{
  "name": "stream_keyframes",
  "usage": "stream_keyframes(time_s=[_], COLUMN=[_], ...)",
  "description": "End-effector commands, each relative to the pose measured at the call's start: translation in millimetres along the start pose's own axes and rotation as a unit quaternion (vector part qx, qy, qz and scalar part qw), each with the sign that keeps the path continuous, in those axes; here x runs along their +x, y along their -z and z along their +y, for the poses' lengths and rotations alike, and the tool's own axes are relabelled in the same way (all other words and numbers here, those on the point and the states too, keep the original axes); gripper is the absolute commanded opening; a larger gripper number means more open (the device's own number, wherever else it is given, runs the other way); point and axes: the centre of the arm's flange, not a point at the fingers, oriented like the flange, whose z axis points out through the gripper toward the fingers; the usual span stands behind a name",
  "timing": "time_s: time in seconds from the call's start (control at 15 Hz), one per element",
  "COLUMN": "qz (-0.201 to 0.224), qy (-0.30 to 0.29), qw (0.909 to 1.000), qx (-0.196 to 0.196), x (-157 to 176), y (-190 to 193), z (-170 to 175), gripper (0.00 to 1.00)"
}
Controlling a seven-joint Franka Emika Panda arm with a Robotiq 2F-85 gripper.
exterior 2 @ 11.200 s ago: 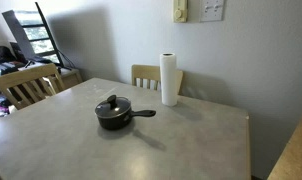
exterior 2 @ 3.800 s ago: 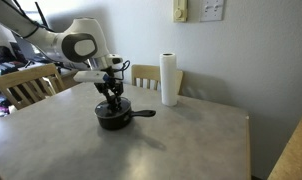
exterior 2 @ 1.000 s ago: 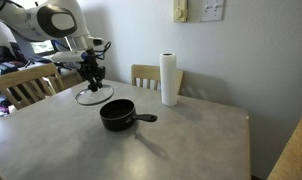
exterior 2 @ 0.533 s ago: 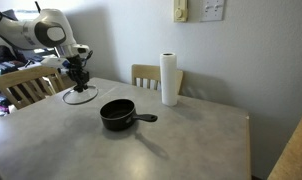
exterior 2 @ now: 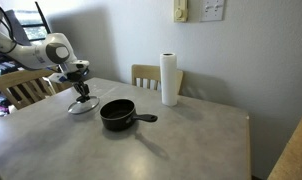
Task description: Uncover the pot
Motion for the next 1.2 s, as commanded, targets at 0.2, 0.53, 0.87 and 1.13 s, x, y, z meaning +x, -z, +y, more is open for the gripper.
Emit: stream_keyframes(time_s=[0.2,0.53,0.87,1.13], qz=[0.017,0.003,0.001,0.0], qy=[-0.051,-0.065,-0.072,-0.073], qw=[0.9984,0.9978,0.9973,0.9973], qx=[-0.018,-0.011,-0.01,-0.01], x=[26.0,29.3,32.3,31.4], y=[-13.9,-27.0,-28.0,-24.3], z=[-9.3,-11.2,-9.8,-9.5], gripper=[0.11,0.11,0.11,0.68])
